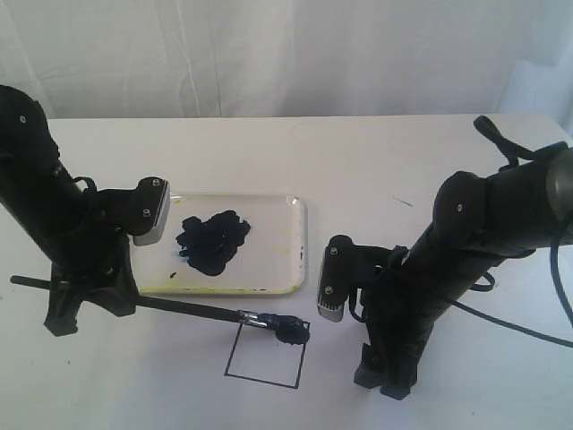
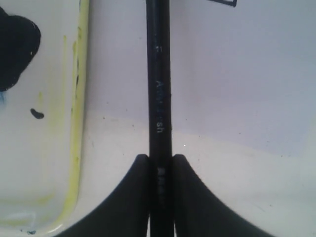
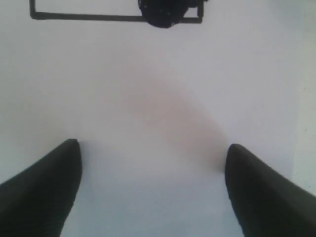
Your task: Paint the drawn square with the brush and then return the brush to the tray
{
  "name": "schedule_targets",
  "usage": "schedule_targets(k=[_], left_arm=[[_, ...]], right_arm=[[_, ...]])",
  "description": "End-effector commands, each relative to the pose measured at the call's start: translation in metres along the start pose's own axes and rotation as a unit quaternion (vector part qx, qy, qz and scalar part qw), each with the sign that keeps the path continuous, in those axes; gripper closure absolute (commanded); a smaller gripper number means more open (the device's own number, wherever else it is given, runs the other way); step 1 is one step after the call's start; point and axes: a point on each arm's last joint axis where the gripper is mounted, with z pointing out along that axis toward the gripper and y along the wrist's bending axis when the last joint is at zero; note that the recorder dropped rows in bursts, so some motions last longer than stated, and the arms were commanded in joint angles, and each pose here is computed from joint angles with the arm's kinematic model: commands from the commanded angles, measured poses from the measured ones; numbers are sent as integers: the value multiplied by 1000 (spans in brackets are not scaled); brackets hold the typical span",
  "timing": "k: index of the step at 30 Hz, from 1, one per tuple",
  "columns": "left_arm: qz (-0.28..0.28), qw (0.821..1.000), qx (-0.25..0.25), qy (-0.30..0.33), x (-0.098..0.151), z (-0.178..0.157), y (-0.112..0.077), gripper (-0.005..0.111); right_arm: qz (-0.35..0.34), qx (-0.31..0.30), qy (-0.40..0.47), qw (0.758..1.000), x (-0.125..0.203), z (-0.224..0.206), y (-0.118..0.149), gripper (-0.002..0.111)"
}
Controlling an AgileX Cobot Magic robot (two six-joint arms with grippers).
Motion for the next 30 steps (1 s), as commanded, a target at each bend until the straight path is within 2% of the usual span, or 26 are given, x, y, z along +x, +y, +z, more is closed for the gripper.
schedule_targets(k=[1,15,30], left_arm=[[-7,1000,16,24,4,3,-4,107],[10,999,15,47,7,-4,-6,107],[1,997,7,79,13,-4,-5,107]], right_arm=[[-8,10,4,1000,1,4,-1,34],[-8,10,4,1000,1,4,-1,34],[-8,10,4,1000,1,4,-1,34]])
